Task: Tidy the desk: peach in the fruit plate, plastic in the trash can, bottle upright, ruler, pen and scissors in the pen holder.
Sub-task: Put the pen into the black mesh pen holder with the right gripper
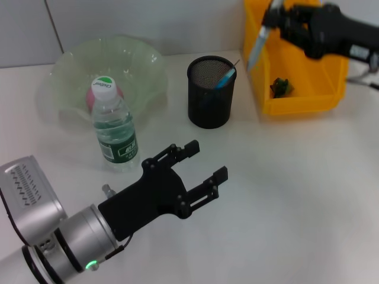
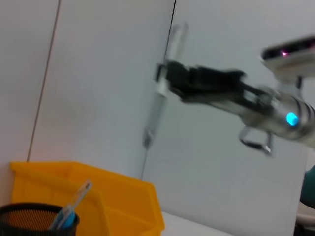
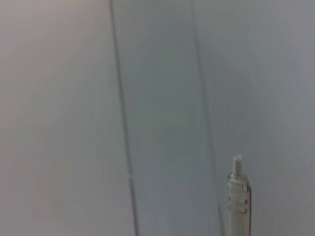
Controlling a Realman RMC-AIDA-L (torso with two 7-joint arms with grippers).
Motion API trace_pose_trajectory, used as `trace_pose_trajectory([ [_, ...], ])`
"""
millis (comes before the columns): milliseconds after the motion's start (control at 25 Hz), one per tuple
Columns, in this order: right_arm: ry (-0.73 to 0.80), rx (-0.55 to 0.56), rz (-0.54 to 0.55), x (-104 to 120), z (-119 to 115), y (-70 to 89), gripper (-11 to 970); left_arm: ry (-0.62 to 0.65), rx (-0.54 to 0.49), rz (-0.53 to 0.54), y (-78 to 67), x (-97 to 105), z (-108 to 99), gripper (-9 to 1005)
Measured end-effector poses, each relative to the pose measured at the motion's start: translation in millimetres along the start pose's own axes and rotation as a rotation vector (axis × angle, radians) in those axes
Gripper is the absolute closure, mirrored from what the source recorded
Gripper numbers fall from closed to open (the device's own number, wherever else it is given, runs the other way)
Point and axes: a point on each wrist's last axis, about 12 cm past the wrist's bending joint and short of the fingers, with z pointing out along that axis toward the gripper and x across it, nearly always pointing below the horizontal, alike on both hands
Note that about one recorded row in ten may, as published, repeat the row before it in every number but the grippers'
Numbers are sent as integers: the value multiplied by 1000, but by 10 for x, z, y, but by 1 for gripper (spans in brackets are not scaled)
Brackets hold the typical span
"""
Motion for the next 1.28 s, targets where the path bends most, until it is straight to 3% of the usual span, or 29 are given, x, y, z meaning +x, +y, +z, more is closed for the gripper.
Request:
trace_pose_trajectory([
  [280,106,39,32,-290,319,-187,820,5,-3,-3,-31,46,-58,259],
  [520,282,39,-41,-431,640,-233,820,10,-2,-12,-35,80,-106,259],
  [960,408,81,-75,-459,971,-293,820,8,3,-21,-26,68,-92,257],
  [1280,452,93,-79,-363,1208,-290,819,8,7,-26,-24,62,-83,256],
])
